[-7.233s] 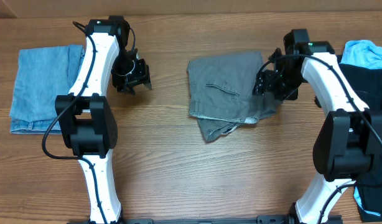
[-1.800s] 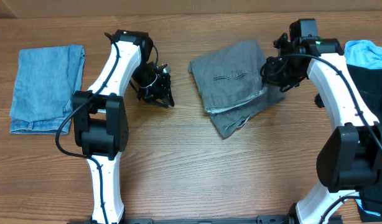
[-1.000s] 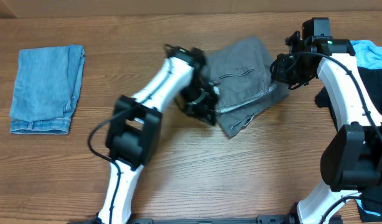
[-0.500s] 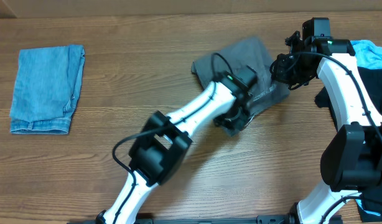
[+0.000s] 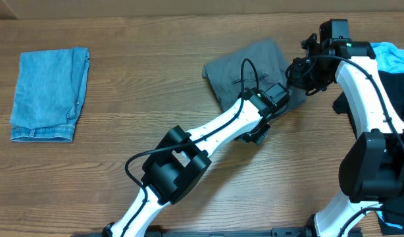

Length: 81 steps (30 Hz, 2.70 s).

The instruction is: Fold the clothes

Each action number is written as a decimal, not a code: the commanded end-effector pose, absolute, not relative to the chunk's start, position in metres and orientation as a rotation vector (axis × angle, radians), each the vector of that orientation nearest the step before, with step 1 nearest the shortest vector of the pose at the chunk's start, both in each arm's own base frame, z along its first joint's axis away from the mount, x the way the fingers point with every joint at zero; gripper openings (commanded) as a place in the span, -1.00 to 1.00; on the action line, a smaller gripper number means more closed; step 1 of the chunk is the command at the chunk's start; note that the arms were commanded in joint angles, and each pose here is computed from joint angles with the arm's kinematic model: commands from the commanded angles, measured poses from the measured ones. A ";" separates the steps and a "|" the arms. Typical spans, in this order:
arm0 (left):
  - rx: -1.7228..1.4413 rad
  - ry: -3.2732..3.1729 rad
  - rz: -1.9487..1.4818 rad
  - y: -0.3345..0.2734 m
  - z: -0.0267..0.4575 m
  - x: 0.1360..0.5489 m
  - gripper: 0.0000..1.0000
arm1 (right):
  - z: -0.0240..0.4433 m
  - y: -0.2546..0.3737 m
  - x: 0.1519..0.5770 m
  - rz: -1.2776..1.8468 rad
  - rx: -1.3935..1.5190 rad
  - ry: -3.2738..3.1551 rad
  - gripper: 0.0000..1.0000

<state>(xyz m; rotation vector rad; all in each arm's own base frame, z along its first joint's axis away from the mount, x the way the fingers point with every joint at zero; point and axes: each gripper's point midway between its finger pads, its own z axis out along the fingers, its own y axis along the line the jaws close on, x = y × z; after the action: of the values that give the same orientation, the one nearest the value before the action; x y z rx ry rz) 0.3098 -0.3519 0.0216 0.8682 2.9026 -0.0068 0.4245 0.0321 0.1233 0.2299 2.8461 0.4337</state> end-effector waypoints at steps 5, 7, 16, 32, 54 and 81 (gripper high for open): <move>0.674 2.765 -0.089 -0.355 0.088 0.333 -0.92 | 0.138 0.031 0.432 0.425 0.200 2.803 -0.92; 0.656 2.778 -0.086 -0.355 0.083 0.332 -0.92 | 0.138 0.031 0.432 0.425 0.201 2.803 -0.92; 0.634 2.796 -0.055 -0.344 0.039 0.328 -0.92 | 0.138 0.031 0.430 0.425 0.203 2.810 -0.92; 0.619 2.860 -0.029 -0.326 0.008 0.315 -0.92 | 0.138 0.031 0.429 0.424 0.198 2.813 -0.30; 0.619 2.862 -0.040 -0.327 0.008 0.315 -0.92 | 0.069 0.028 0.396 0.385 0.148 2.928 0.08; 0.628 2.872 -0.058 -0.328 0.007 0.313 -0.92 | 0.050 0.052 0.386 0.343 -0.054 2.948 0.01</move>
<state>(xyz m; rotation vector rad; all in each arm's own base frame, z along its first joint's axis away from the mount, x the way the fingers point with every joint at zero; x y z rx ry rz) 0.3151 -0.3319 0.0085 0.6508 2.8503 -0.0459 0.3909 0.0406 0.0477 -0.0252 2.9422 0.3045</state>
